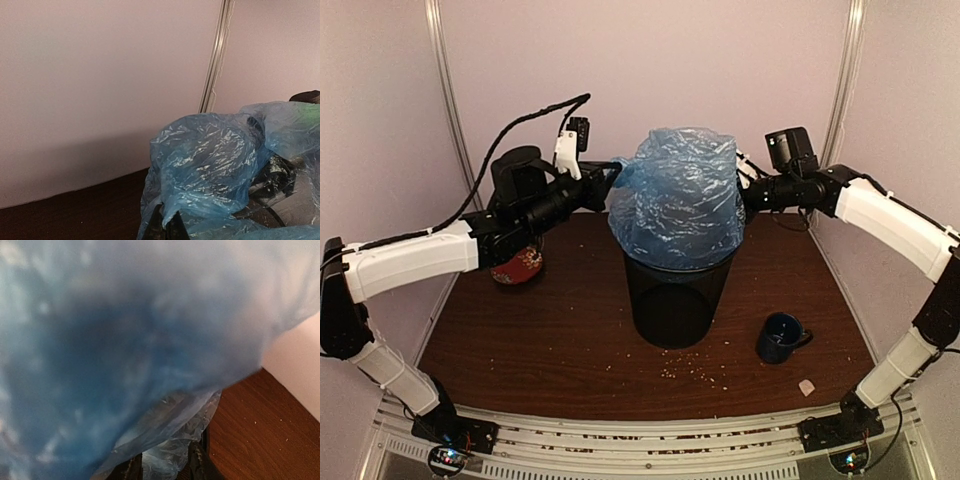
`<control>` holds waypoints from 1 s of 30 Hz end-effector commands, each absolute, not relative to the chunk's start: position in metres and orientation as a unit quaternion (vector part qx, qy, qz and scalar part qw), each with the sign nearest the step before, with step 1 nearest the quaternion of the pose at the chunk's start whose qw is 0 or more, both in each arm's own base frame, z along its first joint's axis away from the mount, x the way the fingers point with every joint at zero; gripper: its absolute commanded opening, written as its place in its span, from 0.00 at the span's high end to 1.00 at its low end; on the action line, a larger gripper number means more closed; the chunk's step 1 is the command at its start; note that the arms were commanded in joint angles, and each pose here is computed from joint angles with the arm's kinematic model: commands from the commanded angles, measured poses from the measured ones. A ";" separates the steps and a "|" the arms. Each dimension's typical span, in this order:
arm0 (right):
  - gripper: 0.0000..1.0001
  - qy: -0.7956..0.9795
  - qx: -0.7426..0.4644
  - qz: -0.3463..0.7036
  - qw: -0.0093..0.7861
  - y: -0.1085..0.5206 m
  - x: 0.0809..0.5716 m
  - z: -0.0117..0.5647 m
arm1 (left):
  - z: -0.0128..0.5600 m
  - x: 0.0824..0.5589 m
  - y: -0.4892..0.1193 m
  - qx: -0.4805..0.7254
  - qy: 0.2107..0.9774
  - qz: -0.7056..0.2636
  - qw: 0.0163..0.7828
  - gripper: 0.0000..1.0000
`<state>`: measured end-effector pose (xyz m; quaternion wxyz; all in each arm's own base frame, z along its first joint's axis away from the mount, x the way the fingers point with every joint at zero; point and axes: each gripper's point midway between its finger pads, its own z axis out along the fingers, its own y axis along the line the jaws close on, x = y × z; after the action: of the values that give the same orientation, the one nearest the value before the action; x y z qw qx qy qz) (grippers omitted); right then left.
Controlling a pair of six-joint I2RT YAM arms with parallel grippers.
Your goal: Put the trash bags into the trash bin
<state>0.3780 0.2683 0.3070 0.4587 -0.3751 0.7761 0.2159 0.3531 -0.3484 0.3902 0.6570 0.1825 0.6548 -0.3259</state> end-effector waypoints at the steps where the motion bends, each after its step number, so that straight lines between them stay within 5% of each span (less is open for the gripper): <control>1: 0.65 0.757 -0.351 0.205 0.511 0.252 0.368 0.359 | 0.397 0.355 -0.349 0.181 0.643 -0.320 0.672 1.00; 16: 0.37 0.765 -0.258 0.145 0.572 0.136 0.351 0.378 | 0.398 0.366 -0.417 0.235 0.595 -0.419 0.644 1.00; 23: 0.45 0.746 -0.383 0.179 0.515 0.146 0.287 0.352 | 0.401 0.378 -0.458 0.258 0.574 -0.473 0.617 1.00; 30: 0.47 0.695 -0.486 0.238 0.473 0.174 0.242 0.332 | 0.391 0.370 -0.424 0.245 0.604 -0.415 0.635 1.00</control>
<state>0.2689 0.1544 0.3501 0.5100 -0.4199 0.7257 0.1925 0.3865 -0.4506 0.3606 0.6013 0.2531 0.6237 -0.4305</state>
